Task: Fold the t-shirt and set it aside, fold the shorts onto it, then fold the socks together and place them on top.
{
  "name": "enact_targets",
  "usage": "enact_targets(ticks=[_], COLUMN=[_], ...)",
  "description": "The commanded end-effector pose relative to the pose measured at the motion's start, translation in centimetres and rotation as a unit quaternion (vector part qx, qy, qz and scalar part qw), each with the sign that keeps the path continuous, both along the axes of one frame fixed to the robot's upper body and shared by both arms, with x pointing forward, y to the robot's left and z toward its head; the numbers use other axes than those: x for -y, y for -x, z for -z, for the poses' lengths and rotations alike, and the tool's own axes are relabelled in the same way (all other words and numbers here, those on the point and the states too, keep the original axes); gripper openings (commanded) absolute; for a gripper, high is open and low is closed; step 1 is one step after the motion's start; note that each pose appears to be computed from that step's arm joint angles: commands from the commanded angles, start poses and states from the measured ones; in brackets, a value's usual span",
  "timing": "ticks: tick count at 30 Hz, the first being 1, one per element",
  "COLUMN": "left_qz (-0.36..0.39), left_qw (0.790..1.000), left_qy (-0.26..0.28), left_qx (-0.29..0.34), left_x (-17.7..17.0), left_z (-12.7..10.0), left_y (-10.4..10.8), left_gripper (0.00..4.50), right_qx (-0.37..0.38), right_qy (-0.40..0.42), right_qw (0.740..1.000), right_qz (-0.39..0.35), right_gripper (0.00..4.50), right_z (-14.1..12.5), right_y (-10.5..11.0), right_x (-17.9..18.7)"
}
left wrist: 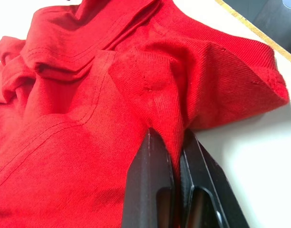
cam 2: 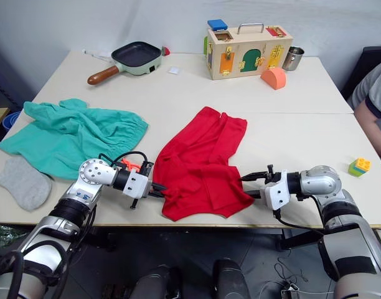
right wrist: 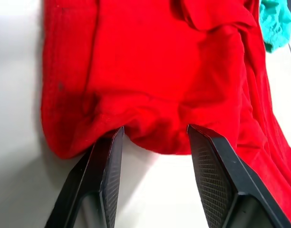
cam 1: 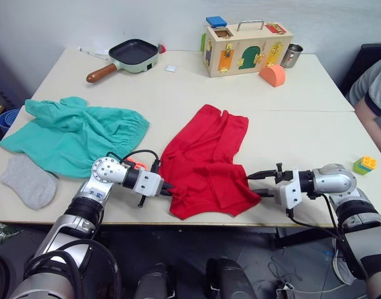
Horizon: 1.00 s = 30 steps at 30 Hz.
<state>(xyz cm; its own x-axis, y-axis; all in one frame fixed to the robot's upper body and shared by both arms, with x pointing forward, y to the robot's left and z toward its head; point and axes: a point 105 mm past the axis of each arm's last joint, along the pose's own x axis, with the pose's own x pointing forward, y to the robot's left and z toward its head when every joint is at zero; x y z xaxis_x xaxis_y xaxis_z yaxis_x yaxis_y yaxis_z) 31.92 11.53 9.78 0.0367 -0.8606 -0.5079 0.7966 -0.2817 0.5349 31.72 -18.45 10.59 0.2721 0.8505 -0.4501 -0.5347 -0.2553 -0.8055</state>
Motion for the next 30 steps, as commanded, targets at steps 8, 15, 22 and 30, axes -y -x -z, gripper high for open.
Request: enact_targets(ticks=[8,15,22,30], left_qz=[-0.015,-0.019,-0.021,-0.020], left_qw=[1.000,0.999,0.999,0.999], left_qy=[0.009,0.025,0.033,0.033], left_qx=[-0.023,-0.032,-0.036,-0.038], left_x=[-0.5,-1.2,-1.1,-1.1], left_z=[0.3,-0.1,0.0,0.2], left_y=[0.1,0.4,0.4,0.6], left_gripper=[0.03,0.03,0.03,0.00], right_qx=[0.020,0.013,0.013,0.001], right_qy=[-0.001,0.021,0.012,0.018], right_qw=[0.998,0.999,0.997,0.997], right_qz=[-0.061,-0.044,-0.070,-0.071], right_gripper=[2.13,2.13,2.13,0.86], right_z=[0.7,1.2,2.1,2.7], right_y=[0.7,0.7,1.2,1.5], right_x=[-2.8,-1.6,-3.5,-3.5])
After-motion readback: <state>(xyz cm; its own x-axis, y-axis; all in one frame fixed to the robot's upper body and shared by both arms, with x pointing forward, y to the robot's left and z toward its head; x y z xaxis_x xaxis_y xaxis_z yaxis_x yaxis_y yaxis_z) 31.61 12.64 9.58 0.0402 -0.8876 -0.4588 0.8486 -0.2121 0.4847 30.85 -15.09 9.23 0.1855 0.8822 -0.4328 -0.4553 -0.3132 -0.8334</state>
